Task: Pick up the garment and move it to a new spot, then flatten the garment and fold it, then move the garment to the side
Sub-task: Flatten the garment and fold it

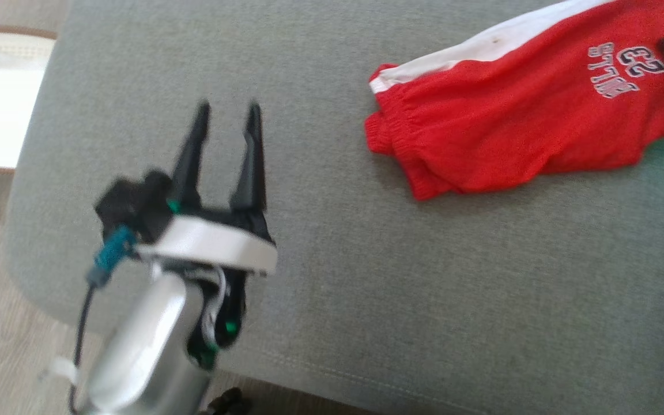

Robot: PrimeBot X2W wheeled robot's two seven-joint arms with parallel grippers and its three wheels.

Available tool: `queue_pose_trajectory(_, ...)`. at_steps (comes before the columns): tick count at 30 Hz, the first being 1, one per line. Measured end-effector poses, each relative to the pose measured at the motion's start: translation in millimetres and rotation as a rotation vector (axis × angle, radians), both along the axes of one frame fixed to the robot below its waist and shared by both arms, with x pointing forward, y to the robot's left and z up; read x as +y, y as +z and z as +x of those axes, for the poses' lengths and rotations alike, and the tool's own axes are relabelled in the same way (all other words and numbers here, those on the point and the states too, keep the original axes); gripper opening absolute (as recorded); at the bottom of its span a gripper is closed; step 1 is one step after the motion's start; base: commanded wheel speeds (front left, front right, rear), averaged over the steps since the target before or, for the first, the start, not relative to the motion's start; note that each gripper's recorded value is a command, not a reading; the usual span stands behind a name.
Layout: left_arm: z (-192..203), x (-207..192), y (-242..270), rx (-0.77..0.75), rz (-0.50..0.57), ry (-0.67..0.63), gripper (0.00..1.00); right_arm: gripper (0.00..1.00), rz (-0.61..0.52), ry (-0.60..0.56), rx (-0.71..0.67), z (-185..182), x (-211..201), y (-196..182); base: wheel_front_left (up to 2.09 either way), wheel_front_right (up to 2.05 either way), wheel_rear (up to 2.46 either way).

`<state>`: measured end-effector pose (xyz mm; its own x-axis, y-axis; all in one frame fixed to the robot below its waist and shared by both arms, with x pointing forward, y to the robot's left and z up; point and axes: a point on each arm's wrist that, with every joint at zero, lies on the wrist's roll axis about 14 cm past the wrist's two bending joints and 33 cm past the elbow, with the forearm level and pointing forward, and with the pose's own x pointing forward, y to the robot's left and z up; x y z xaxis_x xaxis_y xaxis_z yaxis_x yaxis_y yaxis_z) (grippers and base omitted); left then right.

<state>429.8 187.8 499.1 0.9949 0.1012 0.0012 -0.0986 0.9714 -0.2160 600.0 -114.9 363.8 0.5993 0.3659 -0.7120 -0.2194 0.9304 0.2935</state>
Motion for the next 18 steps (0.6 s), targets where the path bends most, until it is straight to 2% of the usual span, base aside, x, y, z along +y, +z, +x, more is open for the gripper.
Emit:
queue_pose_trajectory(3,-20,4,-17,0.041,-0.030,0.045,1.00,1.00,-0.024,-0.003,0.108,5,2,-3,0.00,0.00,0.00)
queue_pose_trajectory(8,-25,12,-16,0.028,-0.026,0.067,1.00,1.00,-0.004,0.064,0.243,-5,22,-4,0.00,0.00,0.00)
queue_pose_trajectory(12,-28,16,-16,0.022,-0.029,0.076,1.00,1.00,0.001,0.096,0.274,-9,31,-4,0.00,0.00,0.00)
queue_pose_trajectory(13,-29,17,-17,0.024,-0.024,0.077,1.00,0.96,0.002,0.103,0.279,-10,33,-4,0.00,0.00,0.00)
queue_pose_trajectory(15,-29,18,-16,0.022,-0.024,0.074,1.00,0.19,0.010,0.115,0.281,-11,37,-4,0.00,0.00,0.00)
queue_pose_trajectory(16,-29,18,-16,0.021,-0.023,0.073,1.00,0.00,0.011,0.120,0.275,-11,39,-4,0.00,0.00,0.00)
queue_pose_trajectory(18,-29,19,-17,0.021,-0.019,0.071,1.00,0.00,0.012,0.121,0.264,-10,41,-4,0.00,0.00,0.00)
